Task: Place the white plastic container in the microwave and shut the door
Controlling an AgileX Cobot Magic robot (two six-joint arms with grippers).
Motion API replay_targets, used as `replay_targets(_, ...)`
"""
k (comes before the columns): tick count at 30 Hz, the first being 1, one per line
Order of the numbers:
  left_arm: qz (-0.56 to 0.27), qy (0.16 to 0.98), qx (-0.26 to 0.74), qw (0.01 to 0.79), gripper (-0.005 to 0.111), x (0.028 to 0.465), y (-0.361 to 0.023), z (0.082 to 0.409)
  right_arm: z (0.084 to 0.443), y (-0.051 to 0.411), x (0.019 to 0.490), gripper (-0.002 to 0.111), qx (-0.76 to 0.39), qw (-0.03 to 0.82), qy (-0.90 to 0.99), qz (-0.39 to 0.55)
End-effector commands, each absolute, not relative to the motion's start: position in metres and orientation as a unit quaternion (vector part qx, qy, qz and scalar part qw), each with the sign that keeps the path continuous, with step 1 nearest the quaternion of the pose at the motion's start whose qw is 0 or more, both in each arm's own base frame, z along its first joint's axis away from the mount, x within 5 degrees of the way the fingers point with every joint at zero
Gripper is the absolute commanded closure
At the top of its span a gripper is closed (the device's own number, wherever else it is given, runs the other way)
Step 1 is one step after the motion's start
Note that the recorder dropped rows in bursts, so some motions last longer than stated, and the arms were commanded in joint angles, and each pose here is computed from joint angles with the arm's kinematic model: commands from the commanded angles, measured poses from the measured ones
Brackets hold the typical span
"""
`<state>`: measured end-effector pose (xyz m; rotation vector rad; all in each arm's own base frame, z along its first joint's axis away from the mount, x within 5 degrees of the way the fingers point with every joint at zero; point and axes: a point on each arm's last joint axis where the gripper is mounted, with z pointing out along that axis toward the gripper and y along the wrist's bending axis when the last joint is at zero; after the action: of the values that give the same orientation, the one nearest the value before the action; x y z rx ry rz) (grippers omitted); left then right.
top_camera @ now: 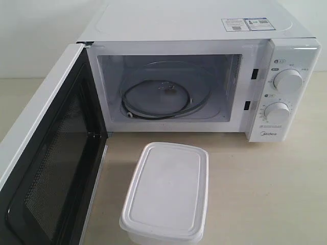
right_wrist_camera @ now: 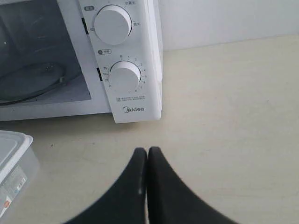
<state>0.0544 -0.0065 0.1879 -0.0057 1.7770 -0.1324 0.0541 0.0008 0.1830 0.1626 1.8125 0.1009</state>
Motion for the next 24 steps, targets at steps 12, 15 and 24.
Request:
replay_targets(12,-0.064,0.775,-0.009,0.629,0.102,0.0543,-0.0066,0.1869,0.1835,0.0003,0.0539,0.109,0.072,0.615,0.784,0.039)
replay_targets(15,-0.064,0.775,-0.009,0.629,0.102,0.0543,-0.0066,0.1869,0.1835,0.0003,0.0539,0.109,0.072,0.615,0.784,0.039)
replay_targets(24,-0.064,0.775,-0.009,0.629,0.102,0.0543,-0.0066,0.1869,0.1898,-0.0008,0.0552,0.109,0.073,0.643,0.762,0.036)
